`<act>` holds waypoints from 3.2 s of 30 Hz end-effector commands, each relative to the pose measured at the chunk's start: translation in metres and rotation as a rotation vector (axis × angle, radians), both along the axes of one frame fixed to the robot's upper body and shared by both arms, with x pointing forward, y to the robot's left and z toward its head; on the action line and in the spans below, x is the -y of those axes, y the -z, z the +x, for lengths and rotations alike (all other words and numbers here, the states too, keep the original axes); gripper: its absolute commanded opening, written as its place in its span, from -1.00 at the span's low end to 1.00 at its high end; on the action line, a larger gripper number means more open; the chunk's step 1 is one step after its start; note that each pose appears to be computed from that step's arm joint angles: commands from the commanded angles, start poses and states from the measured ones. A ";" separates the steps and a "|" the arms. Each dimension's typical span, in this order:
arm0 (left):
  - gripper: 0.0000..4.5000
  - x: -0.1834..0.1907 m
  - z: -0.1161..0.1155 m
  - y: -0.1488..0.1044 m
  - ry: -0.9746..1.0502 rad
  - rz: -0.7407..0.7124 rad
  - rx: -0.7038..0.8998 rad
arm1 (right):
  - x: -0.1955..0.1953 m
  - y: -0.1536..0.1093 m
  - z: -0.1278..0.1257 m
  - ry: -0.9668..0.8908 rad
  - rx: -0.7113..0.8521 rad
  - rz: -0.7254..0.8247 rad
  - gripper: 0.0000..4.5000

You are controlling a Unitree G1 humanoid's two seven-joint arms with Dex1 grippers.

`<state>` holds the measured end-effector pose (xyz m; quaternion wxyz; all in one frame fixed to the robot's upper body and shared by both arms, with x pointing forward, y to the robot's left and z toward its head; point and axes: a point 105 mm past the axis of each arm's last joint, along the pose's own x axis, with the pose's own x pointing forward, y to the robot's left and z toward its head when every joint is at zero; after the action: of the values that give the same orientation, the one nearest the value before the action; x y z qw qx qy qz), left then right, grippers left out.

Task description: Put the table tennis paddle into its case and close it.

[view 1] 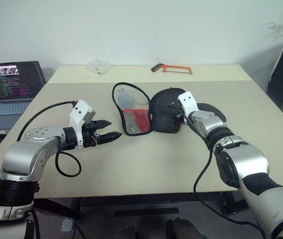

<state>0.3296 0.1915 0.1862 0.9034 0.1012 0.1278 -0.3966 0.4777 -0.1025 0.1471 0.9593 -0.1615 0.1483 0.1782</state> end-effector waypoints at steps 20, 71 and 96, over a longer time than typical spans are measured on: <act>0.64 0.014 0.008 -0.014 0.081 0.003 0.052 | -0.015 -0.027 -0.055 -0.231 -0.068 0.078 0.67; 0.64 0.032 -0.007 -0.024 0.265 -0.015 0.029 | 0.144 -0.020 -0.065 0.338 -0.115 0.130 -0.51; 0.64 0.034 -0.011 -0.016 0.233 -0.021 0.027 | -0.060 -0.062 -0.014 0.207 -0.121 0.626 -0.51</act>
<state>0.3220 0.1576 0.1854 0.8518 0.0995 0.1280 -0.4982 0.4601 -0.0534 0.1799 0.9615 0.1508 0.2022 0.1091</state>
